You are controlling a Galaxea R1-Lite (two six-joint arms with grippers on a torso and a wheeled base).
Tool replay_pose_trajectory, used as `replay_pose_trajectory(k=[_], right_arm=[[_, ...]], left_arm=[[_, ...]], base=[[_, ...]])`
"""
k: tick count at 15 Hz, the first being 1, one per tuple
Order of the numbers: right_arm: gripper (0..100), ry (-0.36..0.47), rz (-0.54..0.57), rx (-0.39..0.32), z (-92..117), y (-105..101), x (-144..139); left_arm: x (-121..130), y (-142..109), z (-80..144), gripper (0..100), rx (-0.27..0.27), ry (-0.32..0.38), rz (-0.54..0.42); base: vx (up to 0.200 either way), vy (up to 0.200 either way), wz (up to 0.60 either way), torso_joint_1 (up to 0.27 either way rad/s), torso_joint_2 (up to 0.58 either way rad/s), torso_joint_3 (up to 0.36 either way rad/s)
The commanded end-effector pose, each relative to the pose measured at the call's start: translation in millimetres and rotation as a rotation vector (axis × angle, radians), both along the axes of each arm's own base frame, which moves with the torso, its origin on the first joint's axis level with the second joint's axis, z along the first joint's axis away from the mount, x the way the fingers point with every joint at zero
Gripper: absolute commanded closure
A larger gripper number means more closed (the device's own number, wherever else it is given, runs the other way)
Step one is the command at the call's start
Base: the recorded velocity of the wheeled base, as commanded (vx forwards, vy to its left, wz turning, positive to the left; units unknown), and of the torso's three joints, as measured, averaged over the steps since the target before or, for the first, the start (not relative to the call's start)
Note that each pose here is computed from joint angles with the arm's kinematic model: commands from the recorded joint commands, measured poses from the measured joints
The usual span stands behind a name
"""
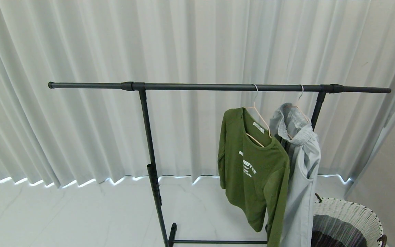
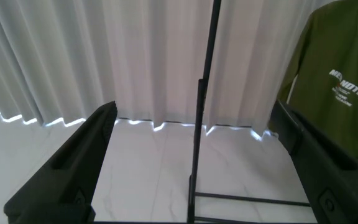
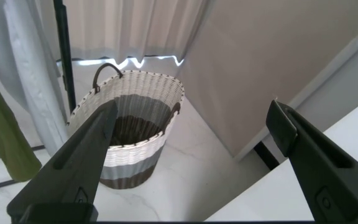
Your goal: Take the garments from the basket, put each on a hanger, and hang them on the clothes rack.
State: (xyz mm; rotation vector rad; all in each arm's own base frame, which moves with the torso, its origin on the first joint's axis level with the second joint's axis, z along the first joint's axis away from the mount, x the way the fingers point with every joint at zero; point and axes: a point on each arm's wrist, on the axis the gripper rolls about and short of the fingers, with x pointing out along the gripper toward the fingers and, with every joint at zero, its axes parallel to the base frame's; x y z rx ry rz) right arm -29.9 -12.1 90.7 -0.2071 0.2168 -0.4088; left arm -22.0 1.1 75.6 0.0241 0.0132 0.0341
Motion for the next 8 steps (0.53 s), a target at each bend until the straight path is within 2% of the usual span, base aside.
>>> replay_pose_trajectory(k=[1, 8], right_arm=[[0, 0.006, 0.001, -0.003, 0.1, 0.0, 0.4], [0, 0.004, -0.001, -0.003, 0.2, 0.0, 0.4]], left_arm=[[-0.7, 0.0, -0.2, 0, -0.001, -0.010, 0.003], [-0.7, 0.0, -0.2, 0, -0.001, -0.010, 0.003]], base=[[0.000, 0.000, 0.00, 0.000, 0.00, 0.000], [0.000, 0.000, 0.00, 0.000, 0.00, 0.000]])
